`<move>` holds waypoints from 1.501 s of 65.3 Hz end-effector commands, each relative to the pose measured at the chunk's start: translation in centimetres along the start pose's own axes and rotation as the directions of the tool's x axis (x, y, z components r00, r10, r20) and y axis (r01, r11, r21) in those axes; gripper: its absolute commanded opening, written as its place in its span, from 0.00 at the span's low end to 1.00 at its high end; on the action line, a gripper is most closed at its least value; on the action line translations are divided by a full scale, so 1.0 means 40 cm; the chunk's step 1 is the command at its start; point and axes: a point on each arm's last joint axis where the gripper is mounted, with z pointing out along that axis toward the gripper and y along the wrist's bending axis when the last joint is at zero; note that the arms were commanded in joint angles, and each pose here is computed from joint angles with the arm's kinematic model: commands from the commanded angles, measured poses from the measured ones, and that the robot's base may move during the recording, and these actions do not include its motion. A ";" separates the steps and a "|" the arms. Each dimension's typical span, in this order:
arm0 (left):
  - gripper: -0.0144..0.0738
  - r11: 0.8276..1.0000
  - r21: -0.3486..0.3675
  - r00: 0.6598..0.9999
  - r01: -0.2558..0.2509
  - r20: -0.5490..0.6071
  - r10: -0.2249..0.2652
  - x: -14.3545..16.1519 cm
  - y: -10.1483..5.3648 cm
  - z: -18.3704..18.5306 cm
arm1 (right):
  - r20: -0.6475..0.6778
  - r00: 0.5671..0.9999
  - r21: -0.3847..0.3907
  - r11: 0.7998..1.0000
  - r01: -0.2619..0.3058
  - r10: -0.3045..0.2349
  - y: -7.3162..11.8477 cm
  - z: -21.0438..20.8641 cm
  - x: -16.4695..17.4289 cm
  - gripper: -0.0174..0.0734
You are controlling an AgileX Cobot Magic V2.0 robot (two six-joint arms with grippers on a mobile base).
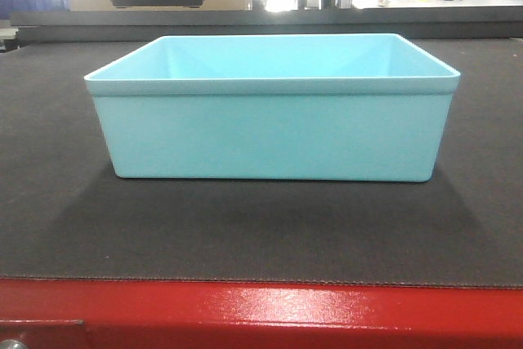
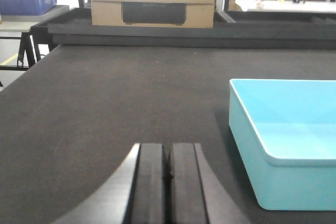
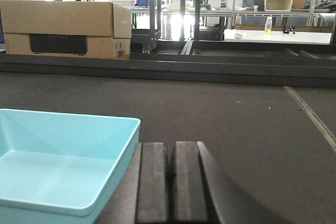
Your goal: Fetch blue bin and place on conveyor start
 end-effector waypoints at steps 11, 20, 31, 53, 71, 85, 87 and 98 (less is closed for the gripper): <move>0.04 0.997 -0.063 0.993 0.038 0.110 -0.031 0.157 0.005 -0.018 | 0.022 1.000 0.006 1.000 0.015 -0.015 -0.001 -0.001 -0.002 0.01; 0.04 0.998 -0.061 0.993 0.032 0.115 -0.025 0.197 0.005 -0.007 | 0.023 1.000 0.006 1.000 0.015 -0.015 -0.001 -0.002 -0.002 0.01; 0.04 0.998 -0.053 0.994 0.032 0.106 -0.026 0.199 0.004 -0.007 | 0.023 1.000 0.006 1.000 0.015 -0.015 -0.001 -0.002 -0.002 0.01; 0.04 0.998 -0.053 0.993 0.032 0.115 -0.025 0.197 0.004 -0.007 | 0.023 1.000 0.006 1.000 0.015 -0.015 -0.001 -0.002 -0.002 0.01; 0.04 0.998 -0.053 0.993 0.032 0.115 -0.025 0.197 0.004 -0.007 | 0.023 1.000 0.006 1.000 0.015 -0.015 -0.001 -0.002 -0.002 0.01; 0.04 0.998 -0.053 0.993 0.032 0.115 -0.025 0.197 0.004 -0.007 | 0.011 0.998 0.020 0.998 0.057 -0.057 -0.004 0.002 0.012 0.01; 0.04 0.998 -0.055 0.993 0.032 0.115 -0.025 0.197 0.004 -0.007 | 0.009 0.999 0.027 0.998 0.050 -0.051 -0.006 0.002 0.018 0.01; 0.04 0.998 -0.057 0.993 0.032 0.115 -0.025 0.197 0.004 -0.007 | 0.012 1.000 0.098 0.995 -0.002 0.001 -0.018 0.001 0.081 0.01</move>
